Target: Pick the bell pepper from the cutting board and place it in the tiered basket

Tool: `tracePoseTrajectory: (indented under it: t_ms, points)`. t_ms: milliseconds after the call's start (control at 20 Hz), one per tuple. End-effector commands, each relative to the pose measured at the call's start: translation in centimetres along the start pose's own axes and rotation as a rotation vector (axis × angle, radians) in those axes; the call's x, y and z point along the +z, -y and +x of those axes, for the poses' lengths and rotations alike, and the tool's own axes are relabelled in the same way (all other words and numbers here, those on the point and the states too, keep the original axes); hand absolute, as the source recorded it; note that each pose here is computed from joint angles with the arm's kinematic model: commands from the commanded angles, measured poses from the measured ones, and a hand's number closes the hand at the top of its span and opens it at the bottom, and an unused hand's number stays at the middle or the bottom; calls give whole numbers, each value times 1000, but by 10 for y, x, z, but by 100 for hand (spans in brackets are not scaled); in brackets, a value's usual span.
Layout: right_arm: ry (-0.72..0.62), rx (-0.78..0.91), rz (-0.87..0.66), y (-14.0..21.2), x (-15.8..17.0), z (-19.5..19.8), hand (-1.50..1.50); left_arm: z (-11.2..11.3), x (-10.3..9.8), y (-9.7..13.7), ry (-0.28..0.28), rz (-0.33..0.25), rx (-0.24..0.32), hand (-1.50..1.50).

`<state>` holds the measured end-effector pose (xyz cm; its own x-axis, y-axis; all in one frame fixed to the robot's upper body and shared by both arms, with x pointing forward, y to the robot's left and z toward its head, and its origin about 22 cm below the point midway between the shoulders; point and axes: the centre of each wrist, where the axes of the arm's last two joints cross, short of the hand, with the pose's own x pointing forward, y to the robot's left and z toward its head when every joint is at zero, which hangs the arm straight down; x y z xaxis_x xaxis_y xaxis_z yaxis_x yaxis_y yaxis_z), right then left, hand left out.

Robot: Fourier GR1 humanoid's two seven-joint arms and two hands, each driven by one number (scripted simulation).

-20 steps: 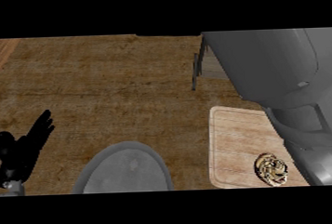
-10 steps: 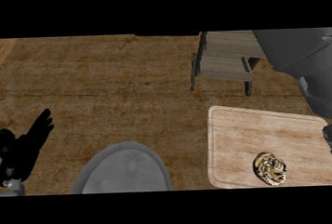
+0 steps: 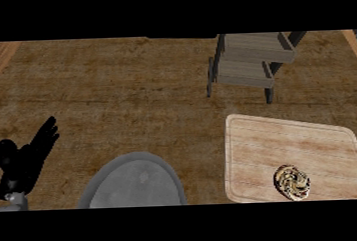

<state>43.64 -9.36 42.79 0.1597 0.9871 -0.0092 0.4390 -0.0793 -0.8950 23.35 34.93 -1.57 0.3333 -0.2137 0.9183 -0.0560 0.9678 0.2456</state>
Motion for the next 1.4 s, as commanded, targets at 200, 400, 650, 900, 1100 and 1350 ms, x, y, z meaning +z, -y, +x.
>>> tracePoseTrajectory:
  t_ms: [200, 400, 650, 900, 1100, 1350]
  points:
    - [67, 132, 90, 9, -12, -23, 150, -11, 2, 6, -19, 2, -4, 0]
    - [42, 130, 184, -2, -11, -19, 150, -5, 8, -7, -16, -6, -16, 0]
    - [-153, 129, 459, -32, -17, -39, -150, 8, -4, 7, 0, 7, -8, 0]
    - [-329, 72, 466, -43, -22, -66, -150, 6, 4, 9, -2, -25, -9, 0]
    - [-303, -43, 400, -32, -19, -49, -150, -6, 3, 4, -13, -1, -9, 0]
    - [-292, -189, 198, 14, -22, -61, -150, 4, -2, -13, -14, 16, 8, 0]
